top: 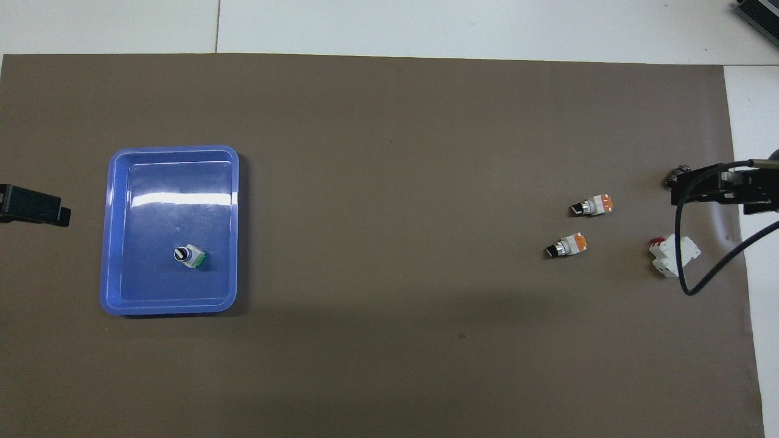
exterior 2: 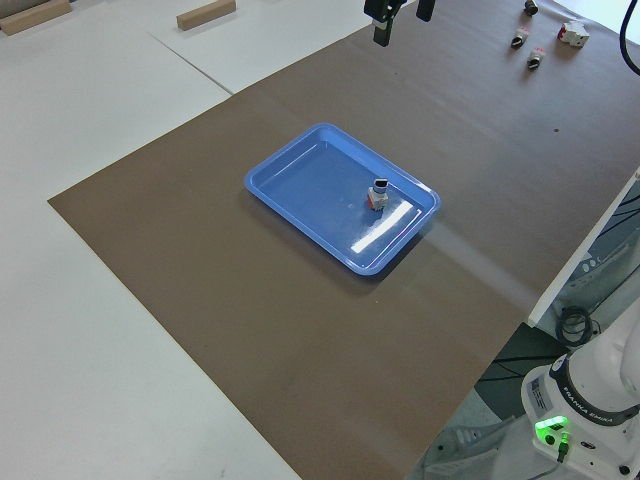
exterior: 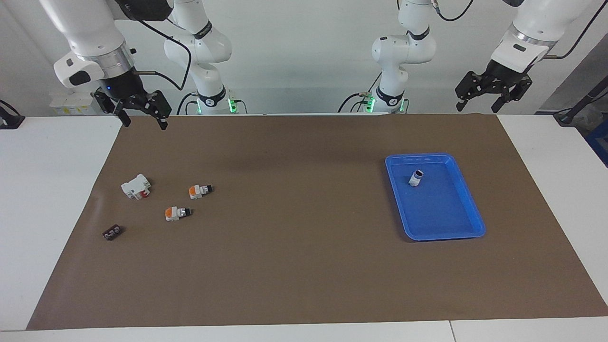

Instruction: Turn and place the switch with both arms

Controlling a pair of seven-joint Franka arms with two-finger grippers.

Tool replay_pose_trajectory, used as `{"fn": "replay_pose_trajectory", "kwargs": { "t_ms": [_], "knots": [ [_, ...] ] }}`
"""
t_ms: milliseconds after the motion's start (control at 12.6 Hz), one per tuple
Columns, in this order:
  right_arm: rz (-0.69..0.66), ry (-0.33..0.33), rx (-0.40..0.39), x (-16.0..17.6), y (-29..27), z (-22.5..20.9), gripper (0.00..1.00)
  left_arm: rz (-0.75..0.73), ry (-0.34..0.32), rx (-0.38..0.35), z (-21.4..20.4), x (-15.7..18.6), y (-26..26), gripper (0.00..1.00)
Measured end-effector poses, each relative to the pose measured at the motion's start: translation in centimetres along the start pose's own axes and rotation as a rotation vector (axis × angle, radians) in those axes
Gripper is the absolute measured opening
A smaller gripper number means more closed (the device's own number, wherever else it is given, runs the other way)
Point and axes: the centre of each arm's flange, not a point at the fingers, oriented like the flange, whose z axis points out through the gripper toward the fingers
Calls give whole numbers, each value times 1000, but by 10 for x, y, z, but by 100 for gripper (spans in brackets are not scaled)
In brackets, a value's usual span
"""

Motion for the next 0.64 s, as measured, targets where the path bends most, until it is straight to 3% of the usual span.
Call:
{"fn": "replay_pose_trajectory", "kwargs": {
  "t_ms": [397, 636],
  "knots": [
    [8, 5, 1, 1, 0, 0, 100, 8, 0, 0, 7, 0, 4, 100],
    [106, 24, 5, 4, -1, 5, 100, 9, 6, 1, 6, 0, 5, 100]
  ]
}}
